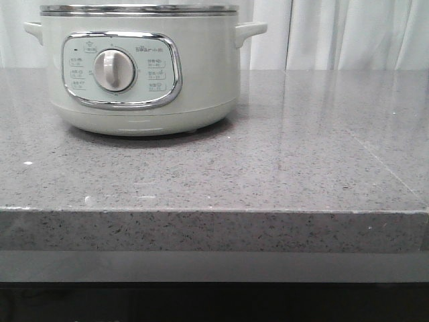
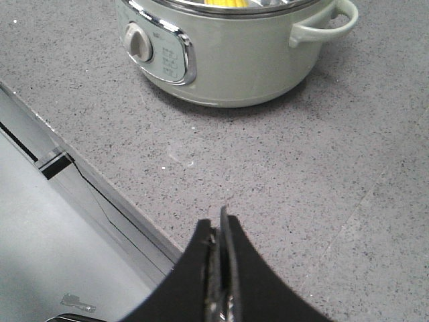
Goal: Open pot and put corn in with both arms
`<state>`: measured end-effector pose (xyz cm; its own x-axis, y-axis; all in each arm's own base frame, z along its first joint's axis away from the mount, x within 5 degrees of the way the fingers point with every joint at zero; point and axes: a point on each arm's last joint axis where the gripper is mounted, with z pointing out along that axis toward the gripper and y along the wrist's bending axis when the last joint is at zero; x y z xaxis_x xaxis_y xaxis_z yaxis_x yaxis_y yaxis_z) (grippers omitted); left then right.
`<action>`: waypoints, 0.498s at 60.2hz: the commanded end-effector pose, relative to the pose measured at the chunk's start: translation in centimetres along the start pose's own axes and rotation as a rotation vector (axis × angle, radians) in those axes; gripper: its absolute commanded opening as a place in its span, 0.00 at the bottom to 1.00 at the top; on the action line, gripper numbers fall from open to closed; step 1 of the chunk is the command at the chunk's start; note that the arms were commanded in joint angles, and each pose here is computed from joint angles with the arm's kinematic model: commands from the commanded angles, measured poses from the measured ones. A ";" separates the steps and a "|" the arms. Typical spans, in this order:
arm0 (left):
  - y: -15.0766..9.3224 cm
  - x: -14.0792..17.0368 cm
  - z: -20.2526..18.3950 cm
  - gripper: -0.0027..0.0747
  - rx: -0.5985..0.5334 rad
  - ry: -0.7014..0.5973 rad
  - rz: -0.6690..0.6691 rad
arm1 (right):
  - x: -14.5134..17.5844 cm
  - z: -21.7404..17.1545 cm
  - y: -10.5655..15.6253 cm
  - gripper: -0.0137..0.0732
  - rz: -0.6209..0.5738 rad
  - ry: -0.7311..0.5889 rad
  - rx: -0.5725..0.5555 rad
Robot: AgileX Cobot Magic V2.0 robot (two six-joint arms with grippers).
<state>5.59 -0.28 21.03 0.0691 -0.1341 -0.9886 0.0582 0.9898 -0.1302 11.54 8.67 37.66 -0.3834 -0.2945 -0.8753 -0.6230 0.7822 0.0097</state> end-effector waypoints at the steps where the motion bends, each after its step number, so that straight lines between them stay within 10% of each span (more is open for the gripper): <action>1: -0.1 -0.4 -0.1 0.01 0.019 -0.082 -0.020 | -1.3 -0.6 -0.1 0.08 -0.015 -0.092 0.012; 30: 0.0 -0.2 -0.1 0.01 0.015 -0.059 -0.018 | -1.3 -0.6 -0.1 0.08 -0.015 -0.092 0.012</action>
<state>5.60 -0.29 20.86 0.0495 -0.1428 -0.9885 0.0585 0.9884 -0.1399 11.54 8.67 37.66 -0.3834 -0.2945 -0.8753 -0.6230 0.7822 0.0097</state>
